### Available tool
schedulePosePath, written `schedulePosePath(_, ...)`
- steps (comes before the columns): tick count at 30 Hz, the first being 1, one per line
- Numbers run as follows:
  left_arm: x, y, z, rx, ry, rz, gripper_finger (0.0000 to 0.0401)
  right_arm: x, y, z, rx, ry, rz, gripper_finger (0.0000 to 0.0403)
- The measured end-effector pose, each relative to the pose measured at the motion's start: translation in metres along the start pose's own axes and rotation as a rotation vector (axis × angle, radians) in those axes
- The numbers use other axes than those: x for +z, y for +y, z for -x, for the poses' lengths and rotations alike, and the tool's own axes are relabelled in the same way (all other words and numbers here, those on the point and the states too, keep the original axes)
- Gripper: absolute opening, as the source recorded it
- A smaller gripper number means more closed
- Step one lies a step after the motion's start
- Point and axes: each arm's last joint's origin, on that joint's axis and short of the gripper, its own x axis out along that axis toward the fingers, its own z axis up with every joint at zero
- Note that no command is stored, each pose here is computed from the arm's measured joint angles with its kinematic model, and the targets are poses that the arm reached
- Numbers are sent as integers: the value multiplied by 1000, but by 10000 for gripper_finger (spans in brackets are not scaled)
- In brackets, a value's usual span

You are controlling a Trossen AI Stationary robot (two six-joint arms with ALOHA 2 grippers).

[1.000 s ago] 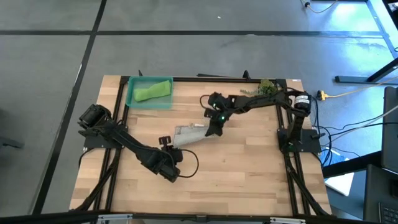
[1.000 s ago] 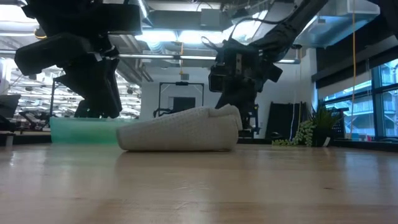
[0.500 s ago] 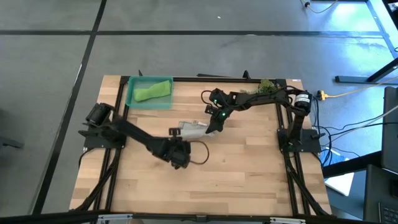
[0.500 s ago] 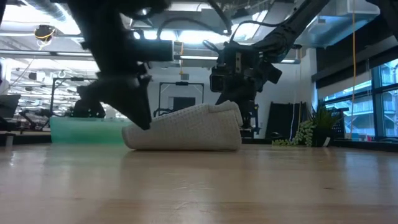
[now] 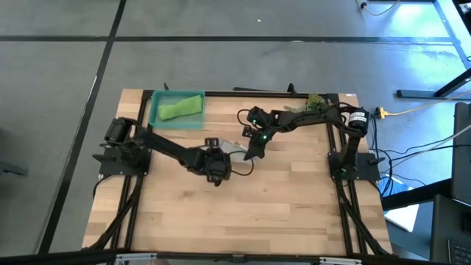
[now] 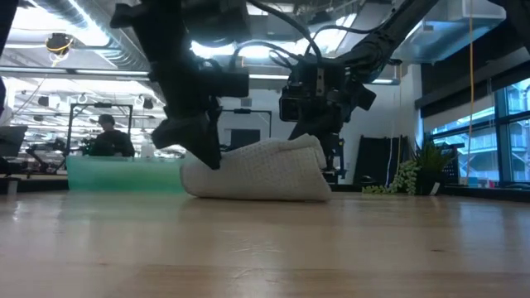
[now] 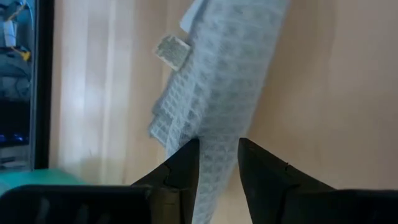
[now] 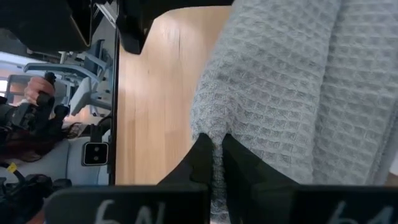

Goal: Roll microfiber towels into tight, uniform cylinder then place into a basket
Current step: Roll the gray towel

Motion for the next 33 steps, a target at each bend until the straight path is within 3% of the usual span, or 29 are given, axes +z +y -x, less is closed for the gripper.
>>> schedulePosePath(7,-2,10,1,-12,22,-33,106,-4,0,0,32,42,13,18)
schedulePosePath(15,-7,17,44,-38,-46,42,106,-8,10,-7,128,88,68,18)
schedulePosePath(23,-15,12,94,-135,-184,76,106,-21,26,-31,195,121,118,18)
schedulePosePath(33,-21,4,121,-193,-267,107,106,-49,47,-62,145,182,139,18)
